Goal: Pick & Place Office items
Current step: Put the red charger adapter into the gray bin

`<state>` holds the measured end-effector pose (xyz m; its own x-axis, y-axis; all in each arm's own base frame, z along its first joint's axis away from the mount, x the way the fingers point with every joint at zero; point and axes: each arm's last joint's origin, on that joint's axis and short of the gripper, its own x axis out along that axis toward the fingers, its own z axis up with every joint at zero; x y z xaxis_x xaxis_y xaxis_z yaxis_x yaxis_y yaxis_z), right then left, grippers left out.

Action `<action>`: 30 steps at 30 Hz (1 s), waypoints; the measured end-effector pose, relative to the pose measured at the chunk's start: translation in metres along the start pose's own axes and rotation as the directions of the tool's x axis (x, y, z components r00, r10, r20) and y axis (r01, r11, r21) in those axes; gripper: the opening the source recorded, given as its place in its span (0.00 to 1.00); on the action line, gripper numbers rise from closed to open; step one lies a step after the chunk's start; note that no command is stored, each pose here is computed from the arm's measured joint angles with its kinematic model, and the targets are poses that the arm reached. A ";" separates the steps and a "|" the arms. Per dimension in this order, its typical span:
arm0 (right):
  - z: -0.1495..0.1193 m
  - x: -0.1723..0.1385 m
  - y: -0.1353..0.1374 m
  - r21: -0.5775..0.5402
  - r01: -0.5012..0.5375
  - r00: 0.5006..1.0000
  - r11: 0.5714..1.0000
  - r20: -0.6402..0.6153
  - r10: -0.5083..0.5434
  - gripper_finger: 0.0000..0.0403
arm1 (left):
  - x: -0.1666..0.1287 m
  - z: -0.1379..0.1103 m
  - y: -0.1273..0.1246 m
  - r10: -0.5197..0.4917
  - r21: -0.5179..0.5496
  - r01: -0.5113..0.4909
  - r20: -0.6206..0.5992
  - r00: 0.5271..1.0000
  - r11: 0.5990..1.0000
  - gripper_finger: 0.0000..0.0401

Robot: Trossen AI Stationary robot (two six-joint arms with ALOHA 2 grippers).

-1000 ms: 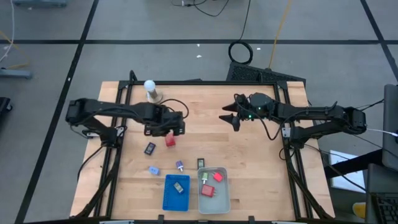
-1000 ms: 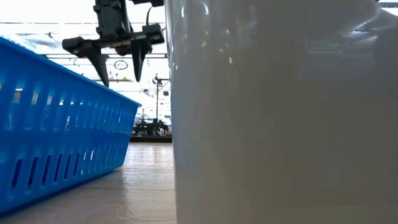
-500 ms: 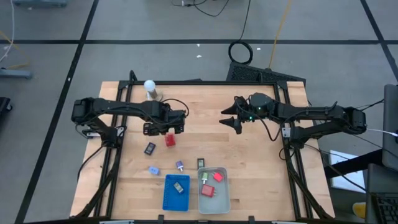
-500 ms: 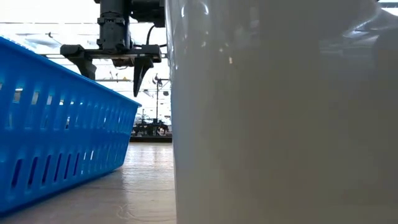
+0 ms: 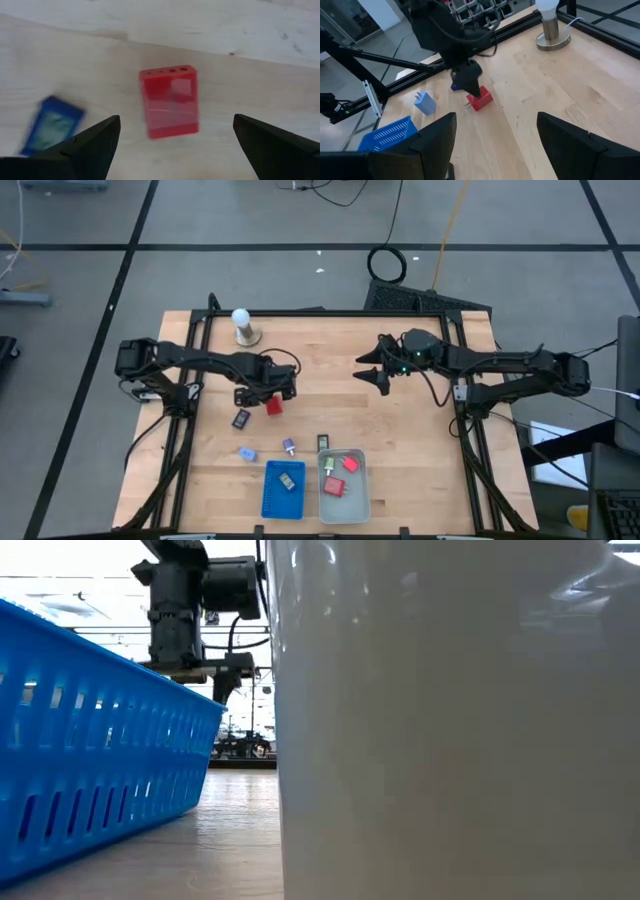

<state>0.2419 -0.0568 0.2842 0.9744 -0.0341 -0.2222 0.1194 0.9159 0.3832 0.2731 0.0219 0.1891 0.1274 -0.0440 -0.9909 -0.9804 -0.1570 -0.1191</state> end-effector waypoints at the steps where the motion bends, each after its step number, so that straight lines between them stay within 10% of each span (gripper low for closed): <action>1: 0.000 0.000 0.000 0.000 0.000 1.000 1.000 0.001 0.000 0.66 | 0.004 0.000 0.001 -0.012 -0.008 0.012 -0.001 1.000 1.000 0.97; 30: 0.002 -0.002 0.001 -0.003 -0.002 1.000 1.000 0.014 0.002 0.66 | 0.051 0.003 0.014 0.009 -0.104 -0.013 -0.045 0.999 0.994 0.97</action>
<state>0.2401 -0.0565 0.2869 0.9772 -0.0382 -0.2089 0.1173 0.9171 0.3809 0.2655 0.0199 0.1364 0.1254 -0.0898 -0.9880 -0.9611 -0.2580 -0.0985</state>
